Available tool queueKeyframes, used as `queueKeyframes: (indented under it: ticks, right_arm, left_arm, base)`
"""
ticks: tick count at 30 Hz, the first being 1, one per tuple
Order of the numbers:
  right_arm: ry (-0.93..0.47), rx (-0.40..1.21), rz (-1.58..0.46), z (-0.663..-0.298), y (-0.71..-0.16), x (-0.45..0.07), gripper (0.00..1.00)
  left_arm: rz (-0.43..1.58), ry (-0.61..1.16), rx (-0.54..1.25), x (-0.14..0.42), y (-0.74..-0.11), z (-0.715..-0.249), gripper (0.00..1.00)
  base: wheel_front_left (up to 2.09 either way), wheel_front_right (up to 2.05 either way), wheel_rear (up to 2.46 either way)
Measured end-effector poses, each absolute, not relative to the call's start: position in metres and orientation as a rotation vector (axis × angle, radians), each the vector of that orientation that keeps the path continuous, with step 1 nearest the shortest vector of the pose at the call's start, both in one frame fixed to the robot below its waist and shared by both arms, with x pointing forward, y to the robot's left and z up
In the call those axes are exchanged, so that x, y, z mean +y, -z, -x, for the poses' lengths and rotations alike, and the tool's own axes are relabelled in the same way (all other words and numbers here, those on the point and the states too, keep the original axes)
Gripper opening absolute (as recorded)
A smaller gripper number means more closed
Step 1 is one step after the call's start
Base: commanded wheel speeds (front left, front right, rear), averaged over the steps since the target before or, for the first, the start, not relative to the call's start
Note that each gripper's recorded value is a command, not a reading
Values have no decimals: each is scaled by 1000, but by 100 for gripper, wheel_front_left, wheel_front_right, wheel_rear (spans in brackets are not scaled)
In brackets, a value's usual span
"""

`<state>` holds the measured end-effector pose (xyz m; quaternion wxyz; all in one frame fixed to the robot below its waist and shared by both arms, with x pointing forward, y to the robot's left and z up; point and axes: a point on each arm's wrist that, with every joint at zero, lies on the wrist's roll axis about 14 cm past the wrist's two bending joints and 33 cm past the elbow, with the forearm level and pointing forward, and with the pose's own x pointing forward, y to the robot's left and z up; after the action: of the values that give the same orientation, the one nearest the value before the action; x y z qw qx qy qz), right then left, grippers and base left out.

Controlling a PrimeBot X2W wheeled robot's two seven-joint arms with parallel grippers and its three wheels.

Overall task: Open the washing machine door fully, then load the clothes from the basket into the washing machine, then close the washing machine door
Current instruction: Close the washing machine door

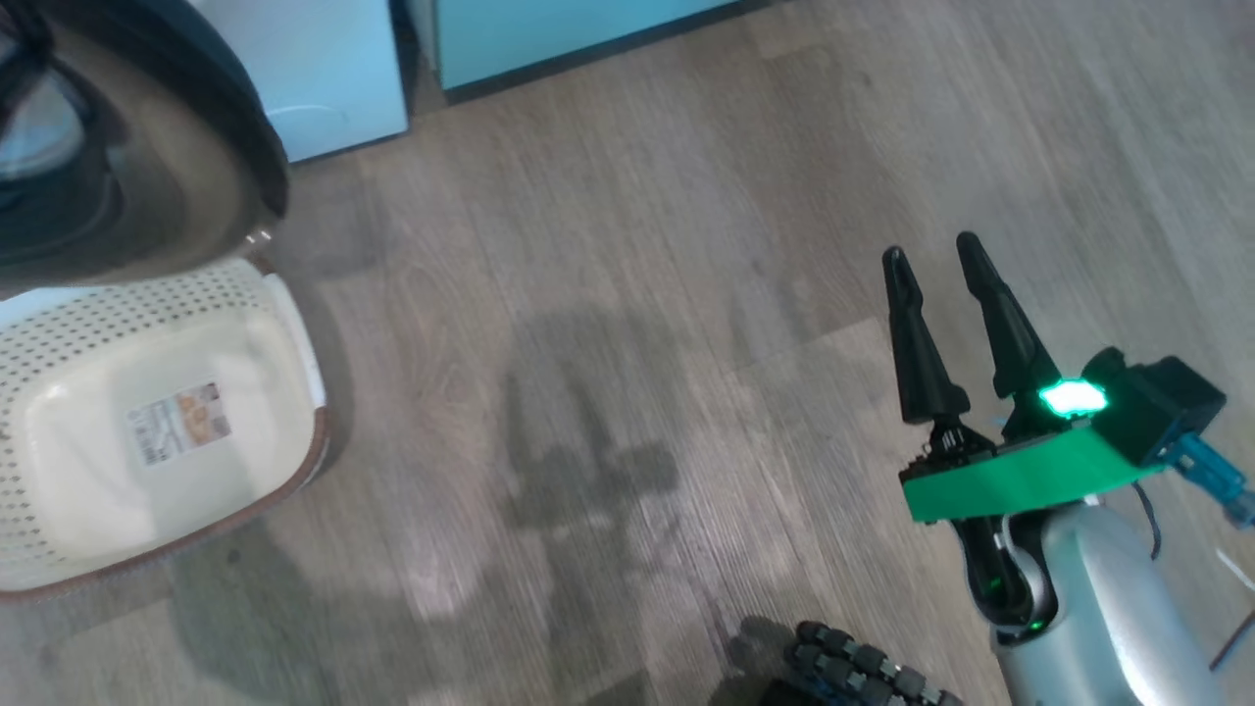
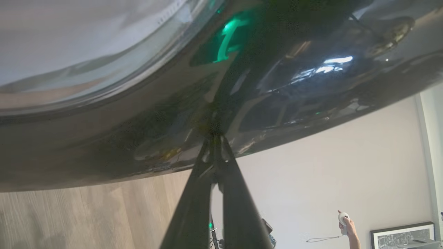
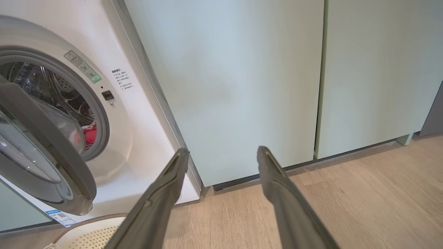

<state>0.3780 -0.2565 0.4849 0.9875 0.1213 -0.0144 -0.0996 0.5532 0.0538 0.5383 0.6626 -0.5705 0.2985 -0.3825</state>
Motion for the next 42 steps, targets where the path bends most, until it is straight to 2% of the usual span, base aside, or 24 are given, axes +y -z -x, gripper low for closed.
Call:
queueKeyframes:
  ticks: [15,26,32,36,42]
  right_arm:
    - [268,-34,-225,-368,-489,-277,100]
    - [284,-34,-220,-364,-490,-282,100]
    - [275,-49,-229,-364,-494,-279,100]
    - [246,-56,-242,-368,-495,-271,100]
    - [183,-73,-249,-380,-499,-254,100]
  left_arm:
    - [1402,790,657,31,-527,-613,0]
    - [1410,709,604,30,-523,-639,0]
    - [1391,735,605,33,-529,-631,0]
    - [1428,691,590,57,-519,-610,0]
    - [1551,590,432,103,-520,-587,0]
  base:
    - [0,0,0]
    - [0,0,0]
    - [0,0,0]
    - [0,0,0]
    - [0,0,0]
